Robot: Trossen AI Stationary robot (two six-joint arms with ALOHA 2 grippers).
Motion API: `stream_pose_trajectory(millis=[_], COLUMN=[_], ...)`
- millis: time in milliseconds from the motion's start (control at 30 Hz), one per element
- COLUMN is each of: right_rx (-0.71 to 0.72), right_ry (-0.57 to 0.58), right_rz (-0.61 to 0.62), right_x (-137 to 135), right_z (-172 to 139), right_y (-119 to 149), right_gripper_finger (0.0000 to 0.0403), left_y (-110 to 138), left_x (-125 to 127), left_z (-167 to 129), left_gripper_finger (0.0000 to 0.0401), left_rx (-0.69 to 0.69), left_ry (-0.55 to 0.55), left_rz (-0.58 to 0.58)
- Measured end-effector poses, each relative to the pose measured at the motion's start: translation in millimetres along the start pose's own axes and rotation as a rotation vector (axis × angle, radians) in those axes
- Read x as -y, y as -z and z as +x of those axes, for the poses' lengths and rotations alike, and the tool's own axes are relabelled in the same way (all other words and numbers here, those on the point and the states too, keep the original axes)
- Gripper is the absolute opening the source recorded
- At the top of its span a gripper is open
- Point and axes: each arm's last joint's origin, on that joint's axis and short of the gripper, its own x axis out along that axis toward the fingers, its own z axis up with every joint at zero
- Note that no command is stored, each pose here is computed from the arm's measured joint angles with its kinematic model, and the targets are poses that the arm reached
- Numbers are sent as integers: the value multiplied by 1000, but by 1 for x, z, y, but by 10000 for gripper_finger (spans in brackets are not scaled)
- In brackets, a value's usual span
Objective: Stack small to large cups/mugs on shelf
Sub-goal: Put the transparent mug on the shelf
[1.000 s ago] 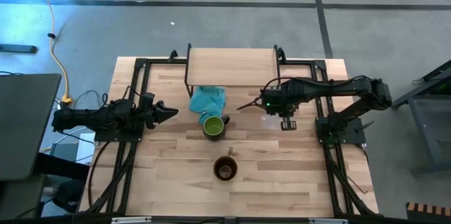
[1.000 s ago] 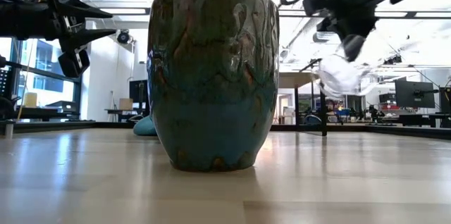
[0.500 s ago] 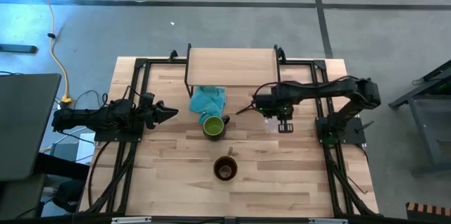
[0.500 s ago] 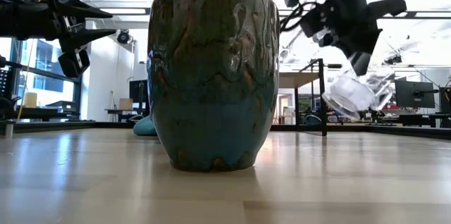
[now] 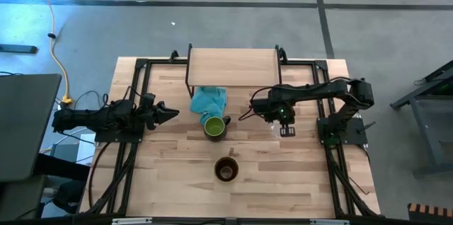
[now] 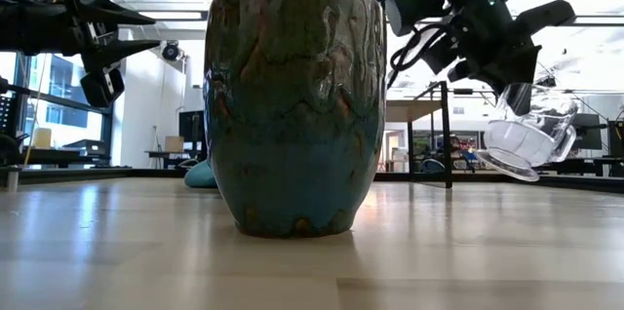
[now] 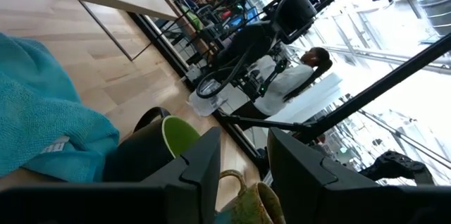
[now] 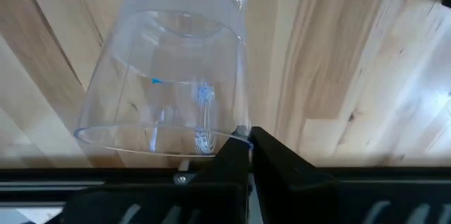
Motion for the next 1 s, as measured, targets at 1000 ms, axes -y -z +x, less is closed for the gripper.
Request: stream_pose_trajectory(millis=[1000], right_rx=[-23], right_ry=[-40], right_rz=[20], right_x=[-1], right_z=[4], right_y=[-3], right_gripper_finger=[0], left_y=[0], left_x=[0], left_z=[0], left_gripper_finger=[106], left_rx=[-1], left_ry=[0], left_rz=[0])
